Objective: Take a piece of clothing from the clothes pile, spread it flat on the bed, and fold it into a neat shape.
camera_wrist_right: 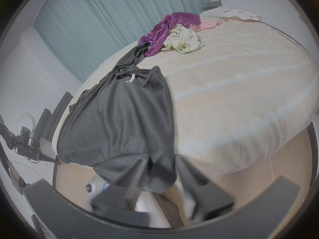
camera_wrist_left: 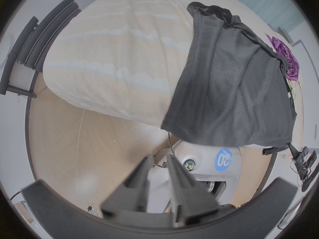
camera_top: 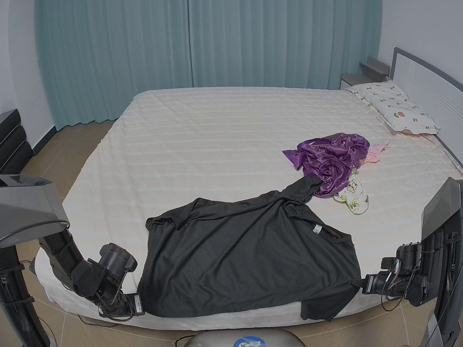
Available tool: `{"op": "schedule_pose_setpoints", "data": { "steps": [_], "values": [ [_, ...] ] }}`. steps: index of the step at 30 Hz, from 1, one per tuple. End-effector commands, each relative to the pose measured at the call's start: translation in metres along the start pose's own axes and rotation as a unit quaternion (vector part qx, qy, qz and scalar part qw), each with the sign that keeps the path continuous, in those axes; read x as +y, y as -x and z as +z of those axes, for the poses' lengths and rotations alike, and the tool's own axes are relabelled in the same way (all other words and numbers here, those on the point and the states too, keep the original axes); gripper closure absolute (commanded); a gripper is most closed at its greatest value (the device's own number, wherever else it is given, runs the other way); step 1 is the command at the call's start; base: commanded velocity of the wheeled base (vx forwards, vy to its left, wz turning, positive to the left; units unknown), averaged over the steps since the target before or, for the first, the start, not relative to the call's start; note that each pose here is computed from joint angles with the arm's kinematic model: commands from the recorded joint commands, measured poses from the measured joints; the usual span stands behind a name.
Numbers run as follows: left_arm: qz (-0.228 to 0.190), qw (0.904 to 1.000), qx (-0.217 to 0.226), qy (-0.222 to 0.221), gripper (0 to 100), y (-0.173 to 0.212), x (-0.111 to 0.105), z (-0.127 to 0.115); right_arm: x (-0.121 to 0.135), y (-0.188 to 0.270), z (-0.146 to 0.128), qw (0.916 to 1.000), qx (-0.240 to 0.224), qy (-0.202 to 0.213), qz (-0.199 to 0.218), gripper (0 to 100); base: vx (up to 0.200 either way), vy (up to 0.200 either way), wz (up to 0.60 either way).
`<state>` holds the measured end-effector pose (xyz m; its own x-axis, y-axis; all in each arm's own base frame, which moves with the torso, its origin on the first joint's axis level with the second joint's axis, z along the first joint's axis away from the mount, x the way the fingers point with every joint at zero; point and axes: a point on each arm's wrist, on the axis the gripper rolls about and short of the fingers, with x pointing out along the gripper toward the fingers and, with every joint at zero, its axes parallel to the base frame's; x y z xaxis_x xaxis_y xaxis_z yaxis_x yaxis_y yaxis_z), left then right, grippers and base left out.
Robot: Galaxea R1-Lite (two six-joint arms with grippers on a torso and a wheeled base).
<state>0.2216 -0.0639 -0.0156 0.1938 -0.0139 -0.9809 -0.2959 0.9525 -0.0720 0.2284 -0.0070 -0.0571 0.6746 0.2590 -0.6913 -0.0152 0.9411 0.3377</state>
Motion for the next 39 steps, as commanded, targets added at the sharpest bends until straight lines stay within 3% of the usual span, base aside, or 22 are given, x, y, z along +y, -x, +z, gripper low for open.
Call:
{"op": "schedule_pose_setpoints", "data": {
  "steps": [1, 3, 7, 10, 12, 16, 23, 39],
  "values": [
    [-0.002, 1.0000, -0.002, 0.001, 0, 0.000, -0.001, 0.001, 0.001, 0.001, 0.005, 0.9999, -0.015, 0.001, 0.005, 0, 0.000, 0.000, 0.00],
    [-0.006, 0.9999, -0.007, 0.003, 0, 0.001, -0.001, 0.003, 0.004, 0.007, 0.014, 0.9992, -0.039, -0.004, 0.011, 0, 0.000, 0.000, 0.00],
    [-0.034, 0.9981, -0.048, 0.019, 0, 0.020, 0.000, 0.015, 0.019, 0.027, 0.041, 0.9882, -0.100, -0.097, 0.063, 0, 0.000, 0.000, 0.00],
    [-0.059, 0.9939, -0.083, 0.042, 0, 0.037, 0.003, 0.027, 0.026, 0.037, 0.051, 0.9765, -0.120, -0.157, 0.087, 0, 0.000, 0.000, 0.00],
    [-0.072, 0.9910, -0.094, 0.062, 0, 0.042, 0.001, 0.033, 0.028, 0.038, 0.051, 0.9735, -0.118, -0.174, 0.091, 0, 0.000, 0.000, 0.00],
    [-0.087, 0.9865, -0.100, 0.096, 0, 0.043, -0.005, 0.042, 0.033, 0.035, 0.048, 0.9734, -0.108, -0.176, 0.100, 0, 0.050, 0.000, 0.00],
    [-0.098, 0.9872, -0.082, 0.095, 0, 0.037, -0.006, 0.042, 0.036, 0.034, 0.045, 0.9726, -0.098, -0.184, 0.102, 0, 0.200, 0.000, 0.00],
    [-0.126, 0.9835, -0.070, 0.109, 0, 0.038, -0.010, 0.045, 0.037, 0.033, 0.044, 0.9730, -0.094, -0.185, 0.102, 0, 0.000, 0.000, 0.00]
  ]
}}
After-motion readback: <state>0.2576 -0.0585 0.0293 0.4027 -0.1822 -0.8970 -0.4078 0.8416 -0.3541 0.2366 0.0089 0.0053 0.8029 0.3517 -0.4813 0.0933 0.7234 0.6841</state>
